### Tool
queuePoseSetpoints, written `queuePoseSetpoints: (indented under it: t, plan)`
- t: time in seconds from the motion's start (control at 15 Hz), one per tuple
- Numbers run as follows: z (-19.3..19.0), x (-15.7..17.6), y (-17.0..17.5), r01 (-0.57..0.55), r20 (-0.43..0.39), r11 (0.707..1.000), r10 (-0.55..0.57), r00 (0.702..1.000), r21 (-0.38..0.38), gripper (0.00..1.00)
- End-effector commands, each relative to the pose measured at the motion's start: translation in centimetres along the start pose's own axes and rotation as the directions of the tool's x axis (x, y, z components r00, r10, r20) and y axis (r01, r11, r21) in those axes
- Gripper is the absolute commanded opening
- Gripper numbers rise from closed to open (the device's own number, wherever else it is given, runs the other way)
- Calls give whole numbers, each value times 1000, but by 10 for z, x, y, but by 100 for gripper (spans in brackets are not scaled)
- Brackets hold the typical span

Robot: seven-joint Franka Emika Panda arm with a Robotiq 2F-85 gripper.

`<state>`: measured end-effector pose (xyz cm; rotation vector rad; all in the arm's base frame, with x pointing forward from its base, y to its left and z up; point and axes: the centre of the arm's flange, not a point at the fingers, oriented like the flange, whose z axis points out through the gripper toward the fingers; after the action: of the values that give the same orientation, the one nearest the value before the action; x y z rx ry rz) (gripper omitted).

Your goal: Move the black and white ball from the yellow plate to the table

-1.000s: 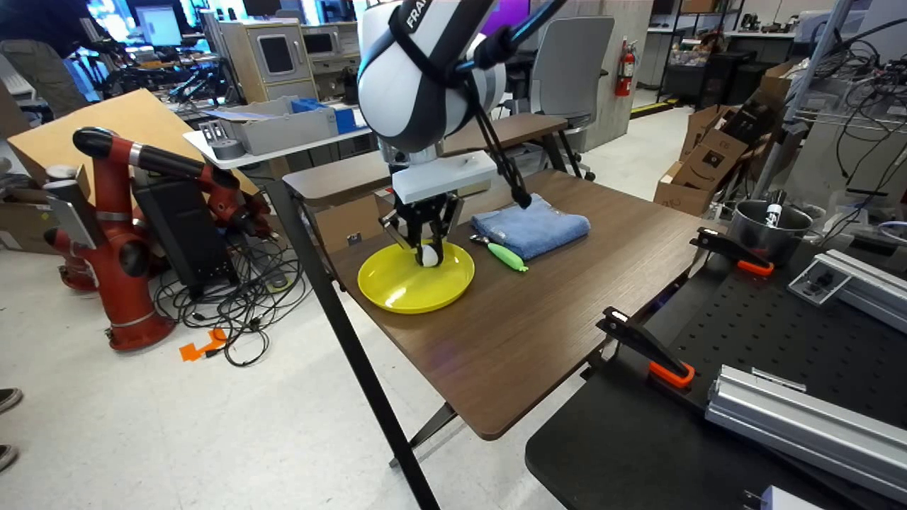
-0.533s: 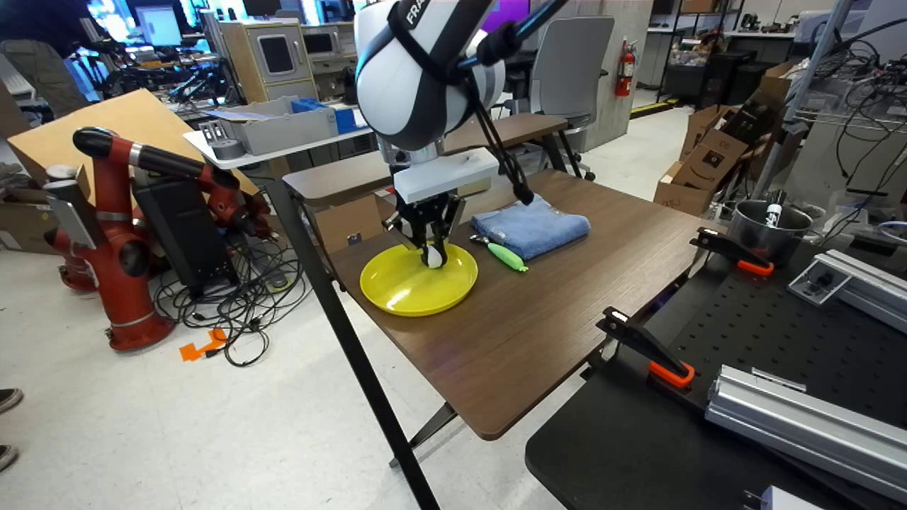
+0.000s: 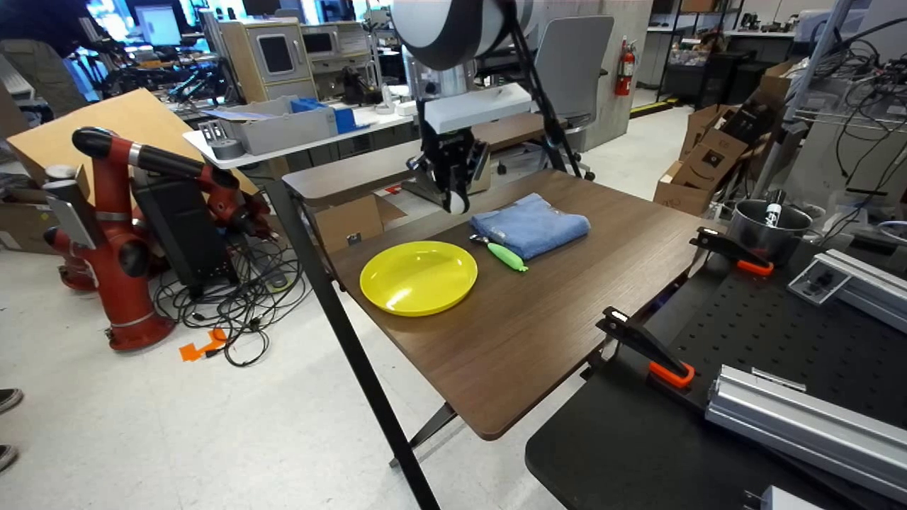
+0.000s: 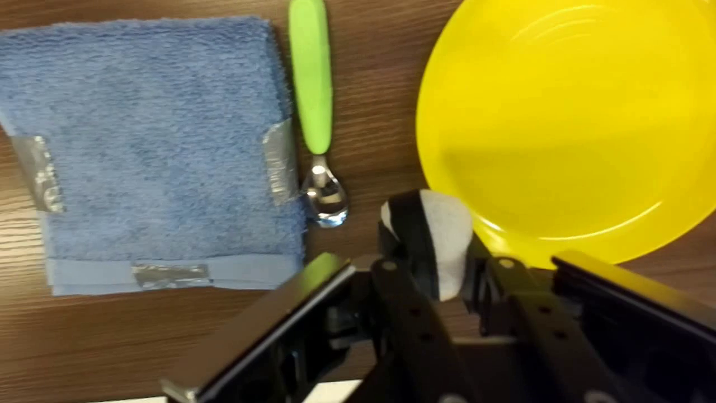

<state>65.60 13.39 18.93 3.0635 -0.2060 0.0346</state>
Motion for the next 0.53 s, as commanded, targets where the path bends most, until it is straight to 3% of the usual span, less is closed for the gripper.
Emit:
queuePoseSetpoints:
  t: [0.0,0.47]
  plan:
    - [-18,-10,61,-15,14,1000,15,1000,16,6]
    - [-2,-3,185,-98,65,995,97,993,19,6]
